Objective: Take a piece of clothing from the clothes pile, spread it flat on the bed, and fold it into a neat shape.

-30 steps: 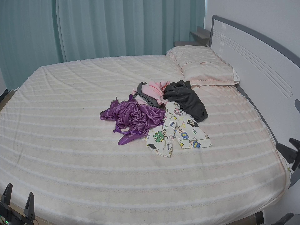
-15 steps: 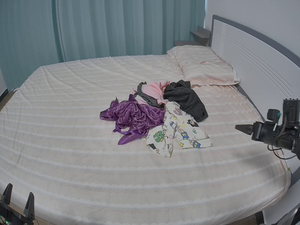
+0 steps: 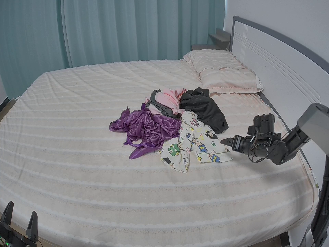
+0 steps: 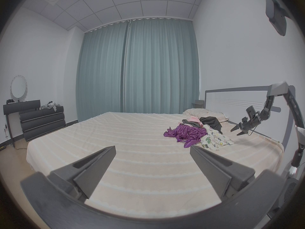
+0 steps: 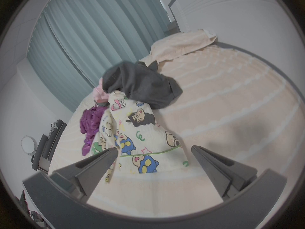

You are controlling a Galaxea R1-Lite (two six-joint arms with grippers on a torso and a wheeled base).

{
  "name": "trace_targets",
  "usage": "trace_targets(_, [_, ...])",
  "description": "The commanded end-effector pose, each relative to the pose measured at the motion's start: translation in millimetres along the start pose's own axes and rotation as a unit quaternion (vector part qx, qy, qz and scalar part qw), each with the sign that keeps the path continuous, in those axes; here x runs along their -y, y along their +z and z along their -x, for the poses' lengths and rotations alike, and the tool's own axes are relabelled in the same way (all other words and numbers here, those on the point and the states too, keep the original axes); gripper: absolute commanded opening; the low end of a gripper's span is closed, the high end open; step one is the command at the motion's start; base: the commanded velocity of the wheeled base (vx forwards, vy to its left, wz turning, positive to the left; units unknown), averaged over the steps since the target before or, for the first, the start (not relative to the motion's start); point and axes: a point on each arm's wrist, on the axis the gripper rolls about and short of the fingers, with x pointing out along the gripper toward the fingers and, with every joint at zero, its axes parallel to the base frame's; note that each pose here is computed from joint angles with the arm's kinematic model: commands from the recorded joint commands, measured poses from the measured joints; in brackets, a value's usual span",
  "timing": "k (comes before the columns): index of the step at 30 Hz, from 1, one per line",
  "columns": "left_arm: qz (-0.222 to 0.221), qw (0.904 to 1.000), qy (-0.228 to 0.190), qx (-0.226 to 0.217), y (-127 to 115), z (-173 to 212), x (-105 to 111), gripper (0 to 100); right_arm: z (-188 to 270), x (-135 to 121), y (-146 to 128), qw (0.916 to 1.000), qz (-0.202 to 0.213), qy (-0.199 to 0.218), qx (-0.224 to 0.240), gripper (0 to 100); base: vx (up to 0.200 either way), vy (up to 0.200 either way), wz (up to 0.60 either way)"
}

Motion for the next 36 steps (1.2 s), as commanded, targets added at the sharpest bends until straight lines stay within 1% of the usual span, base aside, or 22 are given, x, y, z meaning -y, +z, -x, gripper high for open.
trace_targets(1, [0.0, 1.0, 0.0, 0.0, -5.2, 0.1, -0.1, 100, -49.5, 11.8, -28.4, 0.9991, -0.006, -0.019, -0.036, 100, 0.0, 0.0, 0.0])
trace_targets(6, [0.0, 1.0, 0.0, 0.0, -5.2, 0.1, -0.1, 100, -64.1, 20.0, -28.4, 0.9991, -0.01, -0.025, -0.033, 100, 0.0, 0.0, 0.0])
trace_targets(11, [0.0, 1.0, 0.0, 0.0, -5.2, 0.1, -0.1, 100, -68.5, 16.2, -25.6, 0.9995, -0.009, -0.016, -0.026, 100, 0.0, 0.0, 0.0])
trace_targets(13, [0.0, 1.0, 0.0, 0.0, -5.2, 0.1, -0.1, 100, -67.9, 11.6, -25.7, 0.9996, -0.006, -0.011, -0.026, 100, 0.0, 0.0, 0.0])
trace_targets(16, [0.0, 1.0, 0.0, 0.0, -5.2, 0.1, -0.1, 100, -67.2, -5.4, -28.9, 0.9996, 0.005, 0.006, -0.027, 100, 0.0, 0.0, 0.0])
trace_targets(17, [0.0, 1.0, 0.0, 0.0, -5.2, 0.1, -0.1, 100, -67.2, -5.4, -28.9, 0.9996, 0.005, 0.006, -0.027, 100, 0.0, 0.0, 0.0])
trace_targets(19, [0.0, 1.0, 0.0, 0.0, -5.2, 0.1, -0.1, 100, -68.0, -18.7, -35.1, 0.9992, 0.014, 0.019, -0.032, 100, 0.0, 0.0, 0.0])
trace_targets(23, [0.0, 1.0, 0.0, 0.0, -5.2, 0.1, -0.1, 100, -68.4, -32.6, -42.9, 0.9983, 0.029, 0.029, -0.04, 100, 0.0, 0.0, 0.0])
trace_targets(28, [0.0, 1.0, 0.0, 0.0, -5.2, 0.1, -0.1, 100, -72.3, -35.6, -43.9, 0.9982, 0.035, 0.03, -0.04, 100, 0.0, 0.0, 0.0])
trace_targets(29, [0.0, 1.0, 0.0, 0.0, -5.2, 0.1, -0.1, 100, -73.3, -35.6, -43.9, 0.9982, 0.035, 0.03, -0.04, 0, 0.0, 0.0, 0.0])
trace_targets(36, [0.0, 1.0, 0.0, 0.0, -5.2, 0.1, -0.1, 100, -71.4, -36.3, -39.9, 0.9985, 0.03, 0.033, -0.03, 0, 0.0, 0.0, 0.0])
